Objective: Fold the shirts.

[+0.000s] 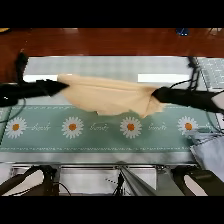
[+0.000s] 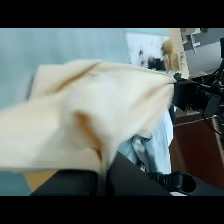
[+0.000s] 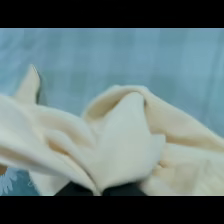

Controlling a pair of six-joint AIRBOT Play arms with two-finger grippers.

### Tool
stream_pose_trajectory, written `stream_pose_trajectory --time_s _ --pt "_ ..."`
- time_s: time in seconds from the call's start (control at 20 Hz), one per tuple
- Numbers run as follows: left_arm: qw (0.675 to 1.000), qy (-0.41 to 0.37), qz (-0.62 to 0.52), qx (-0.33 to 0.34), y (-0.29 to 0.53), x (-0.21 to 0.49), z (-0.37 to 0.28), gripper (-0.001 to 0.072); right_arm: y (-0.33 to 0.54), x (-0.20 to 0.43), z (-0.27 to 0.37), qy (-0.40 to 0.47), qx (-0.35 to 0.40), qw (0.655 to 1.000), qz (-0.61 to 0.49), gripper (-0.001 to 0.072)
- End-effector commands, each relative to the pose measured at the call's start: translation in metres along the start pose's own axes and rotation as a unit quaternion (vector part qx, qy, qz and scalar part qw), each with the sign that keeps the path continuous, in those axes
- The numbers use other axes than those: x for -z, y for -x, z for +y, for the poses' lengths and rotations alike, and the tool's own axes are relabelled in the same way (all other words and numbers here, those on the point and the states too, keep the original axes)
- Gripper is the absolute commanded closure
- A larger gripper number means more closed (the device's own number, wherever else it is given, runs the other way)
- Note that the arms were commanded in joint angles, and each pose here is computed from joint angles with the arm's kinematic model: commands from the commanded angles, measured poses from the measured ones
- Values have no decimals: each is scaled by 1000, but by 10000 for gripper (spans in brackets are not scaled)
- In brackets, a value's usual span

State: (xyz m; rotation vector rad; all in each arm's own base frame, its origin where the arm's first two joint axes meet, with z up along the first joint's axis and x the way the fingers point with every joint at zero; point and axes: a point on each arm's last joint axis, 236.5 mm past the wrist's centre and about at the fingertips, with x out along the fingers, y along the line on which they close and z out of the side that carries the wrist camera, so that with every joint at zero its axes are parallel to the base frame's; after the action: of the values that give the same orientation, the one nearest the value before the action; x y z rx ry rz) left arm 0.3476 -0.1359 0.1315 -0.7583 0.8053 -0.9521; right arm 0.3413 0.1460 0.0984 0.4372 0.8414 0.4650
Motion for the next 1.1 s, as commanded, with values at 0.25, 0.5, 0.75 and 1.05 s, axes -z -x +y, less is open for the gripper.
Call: stream_pose_trajectory --time_s 0.25,0.5,0.75,1.05 --pt "958 -269 -86 -39 78 -70 -243 679 164 -94 94 129 7 983 -127 676" --pt "931 -311 -115 -151 108 -61 -282 679 210 -75 131 146 -2 985 -94 676" --pt "948 -218 -10 -232 118 0 -241 679 225 16 113 132 28 986 100 676" --pt "963 -116 60 -235 106 45 -191 679 203 29 100 83 20 986 144 677"
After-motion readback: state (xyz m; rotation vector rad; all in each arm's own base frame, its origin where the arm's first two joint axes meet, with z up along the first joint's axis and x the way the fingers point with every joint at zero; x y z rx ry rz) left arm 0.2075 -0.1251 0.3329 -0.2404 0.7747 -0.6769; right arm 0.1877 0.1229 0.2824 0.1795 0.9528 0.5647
